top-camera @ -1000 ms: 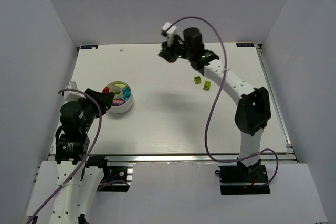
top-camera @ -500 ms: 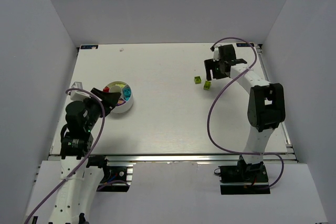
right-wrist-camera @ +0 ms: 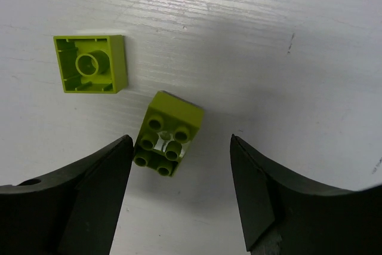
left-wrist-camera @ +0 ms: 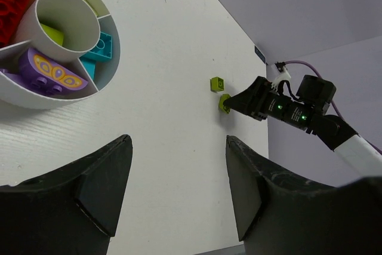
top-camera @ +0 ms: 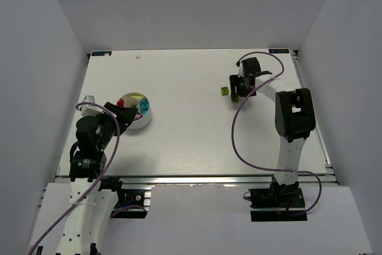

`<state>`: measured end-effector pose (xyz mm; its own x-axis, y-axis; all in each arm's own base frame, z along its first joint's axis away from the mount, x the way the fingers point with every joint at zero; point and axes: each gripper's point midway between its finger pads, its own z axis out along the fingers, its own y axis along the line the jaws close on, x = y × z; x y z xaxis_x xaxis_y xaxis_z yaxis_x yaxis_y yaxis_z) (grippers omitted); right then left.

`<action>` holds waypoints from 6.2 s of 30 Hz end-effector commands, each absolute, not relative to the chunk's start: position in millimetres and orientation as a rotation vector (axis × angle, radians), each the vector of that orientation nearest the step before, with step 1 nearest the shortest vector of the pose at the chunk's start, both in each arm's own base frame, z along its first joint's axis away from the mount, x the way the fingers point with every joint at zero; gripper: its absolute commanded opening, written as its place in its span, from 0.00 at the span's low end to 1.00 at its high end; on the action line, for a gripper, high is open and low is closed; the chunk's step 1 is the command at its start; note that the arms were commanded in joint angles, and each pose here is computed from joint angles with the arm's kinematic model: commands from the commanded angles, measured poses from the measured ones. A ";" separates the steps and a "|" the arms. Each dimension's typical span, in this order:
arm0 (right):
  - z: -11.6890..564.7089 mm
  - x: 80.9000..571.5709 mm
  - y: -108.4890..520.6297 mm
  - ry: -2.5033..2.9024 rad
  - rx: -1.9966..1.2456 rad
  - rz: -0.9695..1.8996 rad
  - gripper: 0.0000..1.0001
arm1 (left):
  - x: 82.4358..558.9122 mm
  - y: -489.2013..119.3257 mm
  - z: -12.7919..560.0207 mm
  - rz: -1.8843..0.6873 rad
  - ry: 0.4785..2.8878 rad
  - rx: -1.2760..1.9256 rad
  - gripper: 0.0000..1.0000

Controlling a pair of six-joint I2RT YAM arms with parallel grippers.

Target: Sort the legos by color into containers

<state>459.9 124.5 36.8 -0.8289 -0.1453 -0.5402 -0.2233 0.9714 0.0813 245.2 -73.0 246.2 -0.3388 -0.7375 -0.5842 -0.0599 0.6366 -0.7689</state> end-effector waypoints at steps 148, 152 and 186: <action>48.6 501.6 196.1 2.389 -0.217 0.259 0.75 | 248.5 -63.6 282.8 -0.788 1.672 -0.643 0.78; 42.6 503.0 196.6 2.400 -0.211 0.262 0.73 | 248.3 -63.1 280.6 -0.784 1.677 -0.648 0.78; 224.3 348.2 506.7 1.416 -1.363 1.003 0.00 | 238.8 -61.3 283.6 -0.772 1.635 -0.606 0.78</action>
<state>350.2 479.4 206.9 -0.0633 -0.3280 -0.9426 -0.9924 0.1205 0.0247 242.1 -63.3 282.6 -0.2051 -0.7525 -0.6258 0.0175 0.6365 -0.7711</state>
